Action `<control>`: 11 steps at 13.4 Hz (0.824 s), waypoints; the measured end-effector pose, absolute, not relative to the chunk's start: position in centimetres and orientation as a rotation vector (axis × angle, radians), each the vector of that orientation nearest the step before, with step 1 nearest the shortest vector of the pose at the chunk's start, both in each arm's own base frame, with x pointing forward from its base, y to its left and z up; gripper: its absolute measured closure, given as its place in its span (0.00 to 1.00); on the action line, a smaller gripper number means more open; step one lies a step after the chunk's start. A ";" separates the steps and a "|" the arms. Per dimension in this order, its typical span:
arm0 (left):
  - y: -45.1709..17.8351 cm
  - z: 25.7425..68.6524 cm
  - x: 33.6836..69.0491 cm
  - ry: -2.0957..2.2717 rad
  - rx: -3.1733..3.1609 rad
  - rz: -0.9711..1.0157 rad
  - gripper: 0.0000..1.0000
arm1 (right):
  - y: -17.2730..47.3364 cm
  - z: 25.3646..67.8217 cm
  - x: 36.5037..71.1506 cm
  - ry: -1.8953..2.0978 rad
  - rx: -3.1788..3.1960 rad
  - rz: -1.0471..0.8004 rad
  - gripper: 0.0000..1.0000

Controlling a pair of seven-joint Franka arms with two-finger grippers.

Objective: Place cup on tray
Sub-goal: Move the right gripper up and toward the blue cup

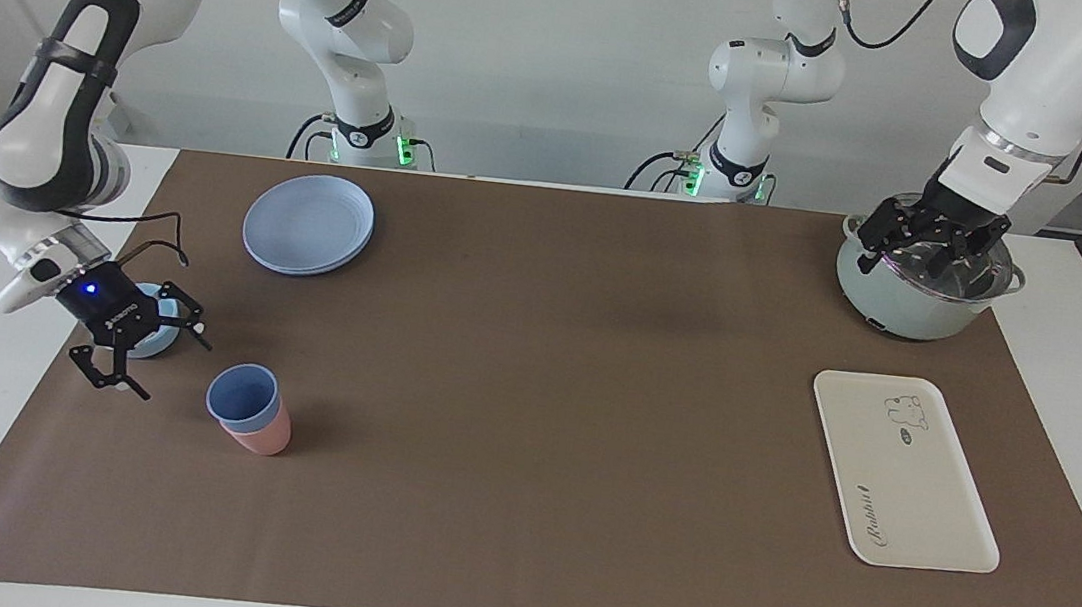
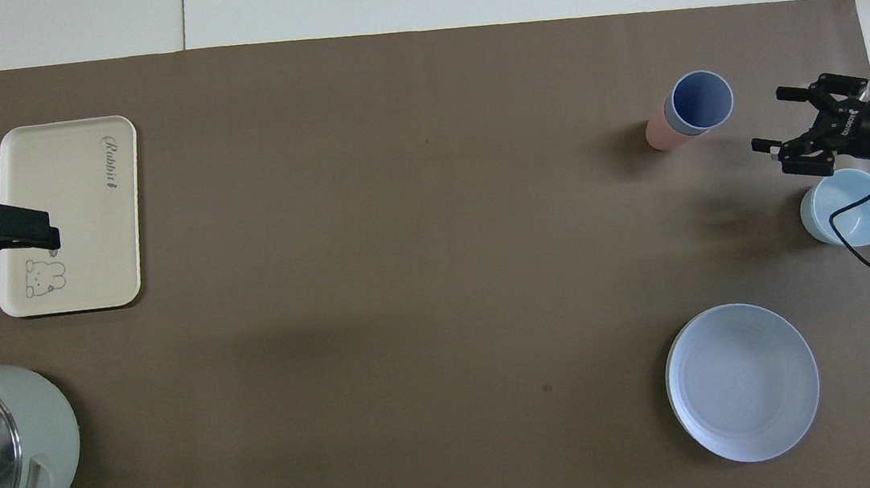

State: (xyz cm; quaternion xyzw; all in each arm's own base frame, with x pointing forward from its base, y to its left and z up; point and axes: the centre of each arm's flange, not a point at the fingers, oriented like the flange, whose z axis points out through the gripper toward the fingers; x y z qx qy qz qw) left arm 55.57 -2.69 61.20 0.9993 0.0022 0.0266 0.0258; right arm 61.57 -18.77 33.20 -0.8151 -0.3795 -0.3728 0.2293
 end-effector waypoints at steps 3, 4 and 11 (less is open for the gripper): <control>-2.7 61.2 55.6 0.007 3.089 0.082 0.00 | -18.1 32.0 61.3 -0.986 -2.194 -1.117 0.00; -2.7 61.2 55.6 0.007 3.089 0.082 0.00 | -17.6 31.2 61.1 -0.958 -2.176 -1.145 0.00; -2.7 61.2 55.6 0.007 3.089 0.082 0.00 | -15.7 27.9 60.2 -0.932 -2.118 -1.223 0.00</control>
